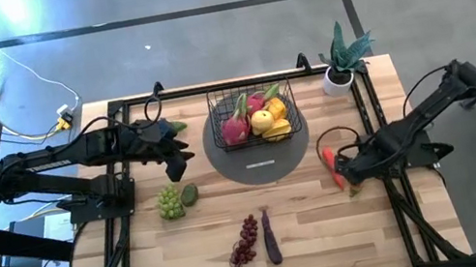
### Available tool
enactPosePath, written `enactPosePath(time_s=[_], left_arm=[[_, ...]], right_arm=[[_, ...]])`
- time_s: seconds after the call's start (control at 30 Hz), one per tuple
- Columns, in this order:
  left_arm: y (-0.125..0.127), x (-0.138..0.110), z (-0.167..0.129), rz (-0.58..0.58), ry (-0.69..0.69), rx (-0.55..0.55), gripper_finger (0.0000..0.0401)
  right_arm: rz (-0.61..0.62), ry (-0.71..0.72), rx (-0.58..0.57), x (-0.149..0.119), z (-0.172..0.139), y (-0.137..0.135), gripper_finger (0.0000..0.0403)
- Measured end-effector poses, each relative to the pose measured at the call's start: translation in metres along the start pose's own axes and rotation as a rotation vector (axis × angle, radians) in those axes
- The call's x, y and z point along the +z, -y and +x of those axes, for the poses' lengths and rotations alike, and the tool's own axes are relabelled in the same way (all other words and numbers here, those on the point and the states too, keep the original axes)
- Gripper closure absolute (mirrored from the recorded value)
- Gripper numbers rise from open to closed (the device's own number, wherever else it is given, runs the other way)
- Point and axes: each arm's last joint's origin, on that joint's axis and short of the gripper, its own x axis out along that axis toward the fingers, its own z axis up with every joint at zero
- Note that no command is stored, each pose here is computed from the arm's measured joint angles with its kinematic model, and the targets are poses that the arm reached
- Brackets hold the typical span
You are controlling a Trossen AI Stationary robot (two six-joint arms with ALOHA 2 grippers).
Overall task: Build produce basket
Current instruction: Put the chili pepper into the wire basket
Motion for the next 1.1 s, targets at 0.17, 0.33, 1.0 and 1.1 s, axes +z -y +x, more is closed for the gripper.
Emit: enactPosePath(time_s=[0.17, 0.33, 1.0, 1.1], left_arm=[[0.0, 0.0, 0.0, 0.0, 0.002, 0.003, 0.0227], [0.0, 0.0, 0.0, 0.0, 0.002, 0.003, 0.0227], [0.0, 0.0, 0.0, -0.008, 0.0, 0.0, 0.0227], [0.0, 0.0, 0.0, -0.008, 0.0, 0.0, 0.0227]], right_arm=[[0.001, 0.075, -0.083, -0.005, 0.014, -0.006, 0.0149], [0.003, 0.143, -0.16, -0.01, 0.029, -0.012, 0.0149], [0.005, 0.188, -0.251, -0.017, 0.071, -0.019, 0.0278], [0.005, 0.196, -0.261, -0.016, 0.07, -0.018, 0.0324]])
